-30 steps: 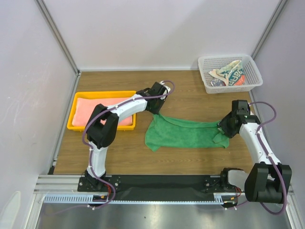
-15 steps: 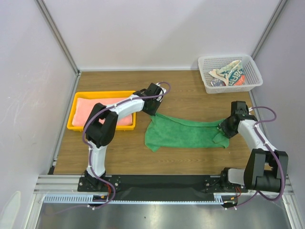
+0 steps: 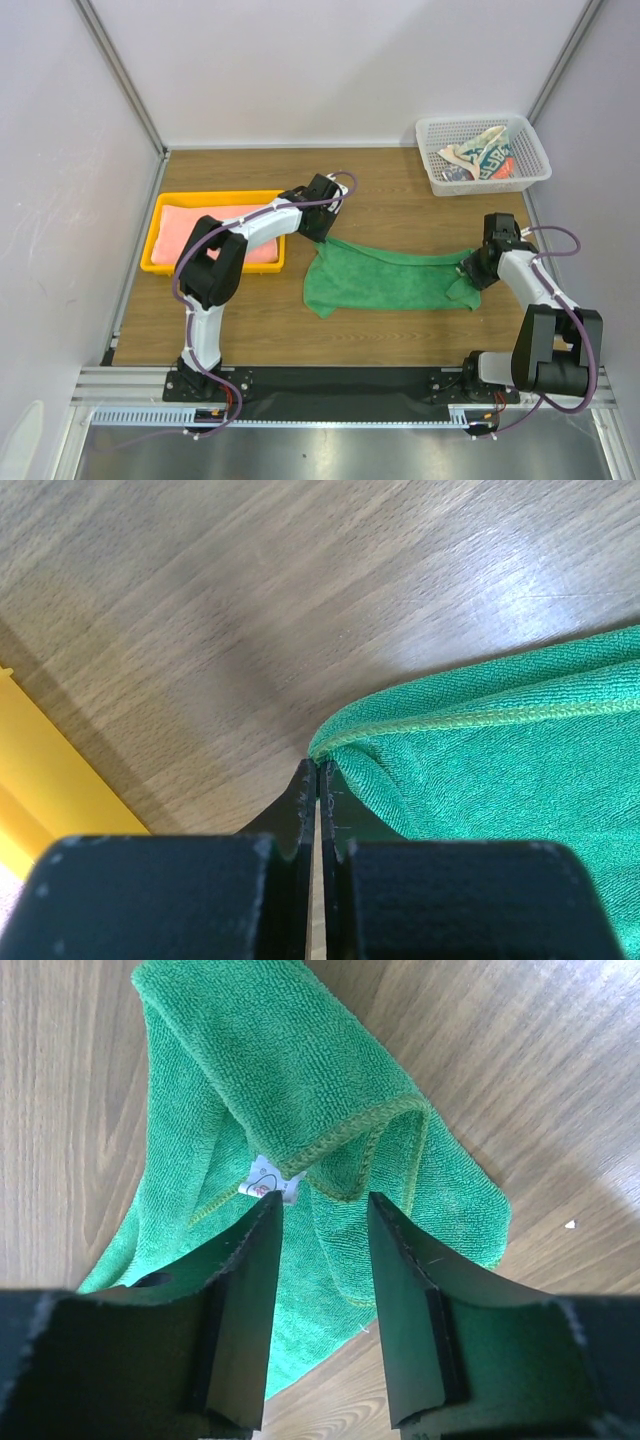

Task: Fold and stack the towels
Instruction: Flatten out the crumpled towel

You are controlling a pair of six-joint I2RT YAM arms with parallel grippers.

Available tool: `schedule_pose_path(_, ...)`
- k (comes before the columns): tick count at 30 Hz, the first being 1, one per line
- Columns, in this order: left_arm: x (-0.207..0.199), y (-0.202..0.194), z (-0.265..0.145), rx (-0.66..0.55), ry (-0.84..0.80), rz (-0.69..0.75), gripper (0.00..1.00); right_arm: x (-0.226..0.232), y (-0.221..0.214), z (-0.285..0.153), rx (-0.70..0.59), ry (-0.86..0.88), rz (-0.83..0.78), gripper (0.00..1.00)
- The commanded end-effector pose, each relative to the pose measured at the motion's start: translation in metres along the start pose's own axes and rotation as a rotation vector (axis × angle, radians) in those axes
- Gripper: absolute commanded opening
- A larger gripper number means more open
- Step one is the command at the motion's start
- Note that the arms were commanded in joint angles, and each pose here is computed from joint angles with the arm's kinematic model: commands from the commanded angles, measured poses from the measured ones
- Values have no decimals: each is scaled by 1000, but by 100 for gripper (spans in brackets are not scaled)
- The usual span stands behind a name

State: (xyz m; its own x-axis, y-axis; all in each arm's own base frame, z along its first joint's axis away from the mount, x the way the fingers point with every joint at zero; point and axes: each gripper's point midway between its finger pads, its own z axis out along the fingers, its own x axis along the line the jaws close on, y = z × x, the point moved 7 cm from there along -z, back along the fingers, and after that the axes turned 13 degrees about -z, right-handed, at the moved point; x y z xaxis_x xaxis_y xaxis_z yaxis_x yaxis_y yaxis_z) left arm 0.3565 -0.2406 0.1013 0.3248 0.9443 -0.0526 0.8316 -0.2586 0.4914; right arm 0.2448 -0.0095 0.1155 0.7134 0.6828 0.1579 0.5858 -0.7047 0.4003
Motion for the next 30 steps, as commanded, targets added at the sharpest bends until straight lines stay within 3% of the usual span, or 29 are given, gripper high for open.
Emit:
schedule_pose_path(1, 0, 13, -16, -59, -35, -8, 0, -2, 3, 0, -45, -9, 40, 45)
schedule_pose_path(8, 0, 12, -16, -56, -36, -6, 1, -6, -5, 12, -14, -24, 45, 48)
schedule_pose_path(22, 1, 15, -17, -61, -29, -5, 0, -8, 9, 9, -91, -65, 18, 0)
schedule_pose_path(27, 6, 17, -24, -74, -3, 5, 0, -3, 23, -1, -132, -79, -23, 0)
schedule_pose_path(30, 6, 20, -27, -82, -11, 2, 0, -5, 28, 0, -150, -91, -45, 13)
